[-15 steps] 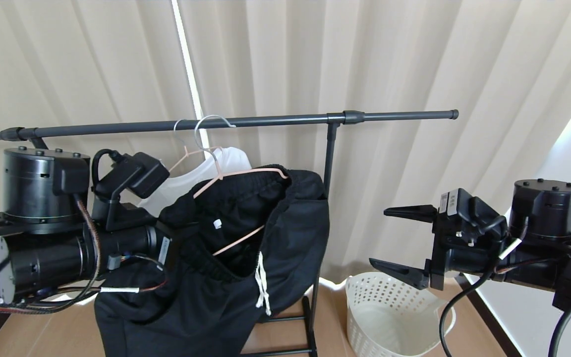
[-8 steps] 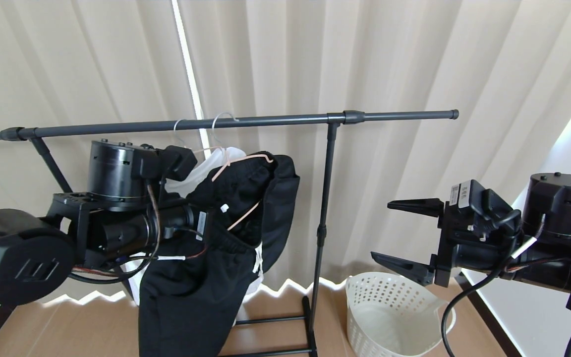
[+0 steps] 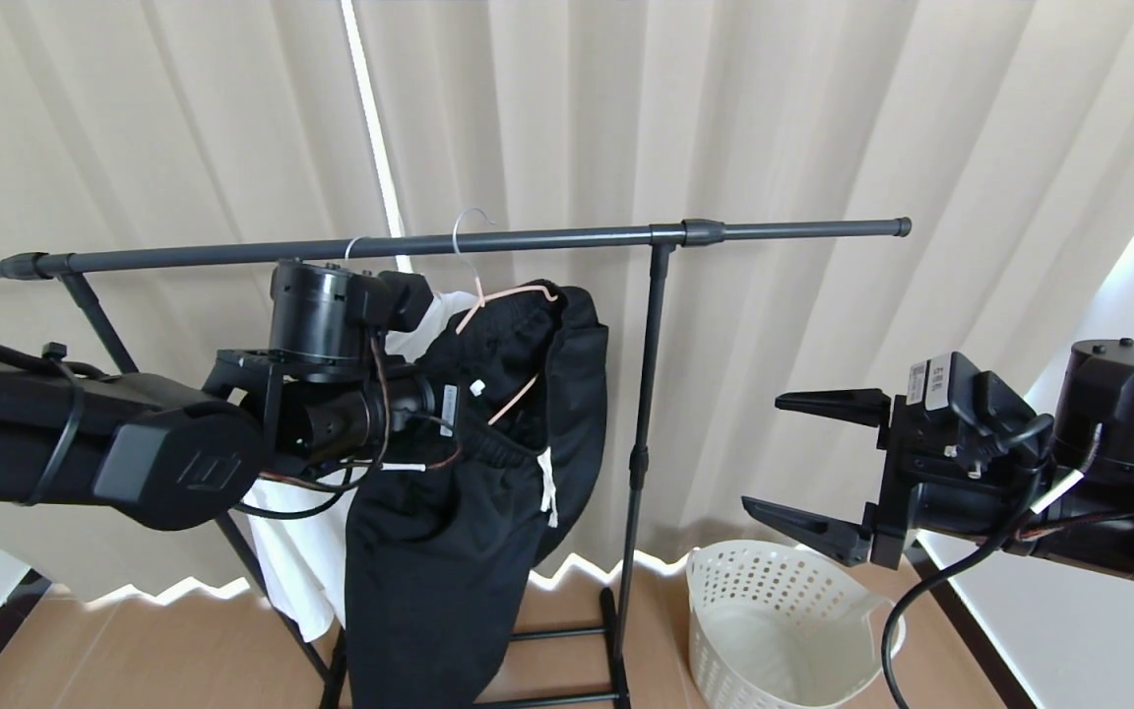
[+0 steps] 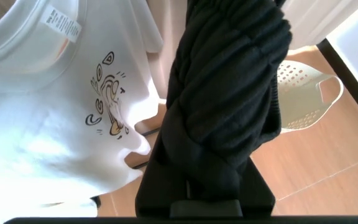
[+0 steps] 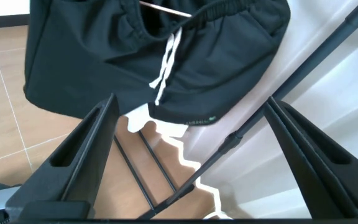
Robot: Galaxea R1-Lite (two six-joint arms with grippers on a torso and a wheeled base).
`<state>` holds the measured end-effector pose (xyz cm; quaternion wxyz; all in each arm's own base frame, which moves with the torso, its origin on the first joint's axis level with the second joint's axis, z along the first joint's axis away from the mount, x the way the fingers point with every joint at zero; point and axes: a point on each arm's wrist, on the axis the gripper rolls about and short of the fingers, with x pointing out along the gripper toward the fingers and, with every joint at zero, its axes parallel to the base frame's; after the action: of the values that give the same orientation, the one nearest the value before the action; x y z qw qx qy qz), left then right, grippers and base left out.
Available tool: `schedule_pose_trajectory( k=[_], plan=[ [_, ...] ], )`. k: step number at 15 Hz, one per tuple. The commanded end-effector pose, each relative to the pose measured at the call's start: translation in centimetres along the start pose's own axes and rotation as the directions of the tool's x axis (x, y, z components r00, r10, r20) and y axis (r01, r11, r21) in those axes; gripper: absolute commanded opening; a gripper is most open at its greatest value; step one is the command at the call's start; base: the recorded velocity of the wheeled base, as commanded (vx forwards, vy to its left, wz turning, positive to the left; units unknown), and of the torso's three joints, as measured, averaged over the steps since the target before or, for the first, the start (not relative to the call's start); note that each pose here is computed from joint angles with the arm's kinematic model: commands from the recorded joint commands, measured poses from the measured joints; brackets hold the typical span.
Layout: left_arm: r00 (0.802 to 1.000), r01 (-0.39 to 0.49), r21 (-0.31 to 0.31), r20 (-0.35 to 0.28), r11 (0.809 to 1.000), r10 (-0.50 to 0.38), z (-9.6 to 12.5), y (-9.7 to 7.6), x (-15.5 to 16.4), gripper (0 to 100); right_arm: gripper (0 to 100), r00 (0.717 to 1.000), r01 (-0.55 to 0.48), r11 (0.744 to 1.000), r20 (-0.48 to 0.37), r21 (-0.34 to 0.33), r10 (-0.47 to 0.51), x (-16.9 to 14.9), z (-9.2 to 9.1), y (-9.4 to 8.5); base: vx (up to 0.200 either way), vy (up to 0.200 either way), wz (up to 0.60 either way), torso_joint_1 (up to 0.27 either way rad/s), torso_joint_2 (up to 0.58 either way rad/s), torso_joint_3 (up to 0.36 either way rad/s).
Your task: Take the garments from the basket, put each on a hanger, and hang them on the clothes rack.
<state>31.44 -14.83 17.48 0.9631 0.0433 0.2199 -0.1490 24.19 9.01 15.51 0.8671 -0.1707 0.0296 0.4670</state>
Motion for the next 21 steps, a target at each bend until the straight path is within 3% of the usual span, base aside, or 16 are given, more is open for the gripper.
schedule_pose_trajectory(
  k=[1, 10, 21],
  plan=[
    [1.0, -0.004, -0.003, -0.006, 1.0, 0.004, 0.1, -0.1, 1.8, 0, 100, 1.0, 0.002, 1.0, 0.006, -0.005, -0.002, -0.1, 0.2, 0.0, 0.0, 0.0, 0.0, 0.0, 0.0, 0.0],
    [0.996, -0.086, -0.079, 0.028, 0.993, 0.088, 1.3, 0.1, 6.9, 0, 100, 1.0, 0.003, 1.0, 0.004, -0.004, -0.003, 0.1, 0.1, -0.2, 0.0, 0.0, 0.0, 0.0, 0.0, 0.0],
    [0.992, -0.114, -0.104, 0.044, 0.988, 0.119, 1.6, 1.3, 9.7, 0, 100, 1.0, 0.001, 1.0, -0.002, 0.001, -0.001, 0.3, -0.1, -0.3, 0.0, 0.0, 0.0, 0.0, 0.0, 0.0]
  ],
)
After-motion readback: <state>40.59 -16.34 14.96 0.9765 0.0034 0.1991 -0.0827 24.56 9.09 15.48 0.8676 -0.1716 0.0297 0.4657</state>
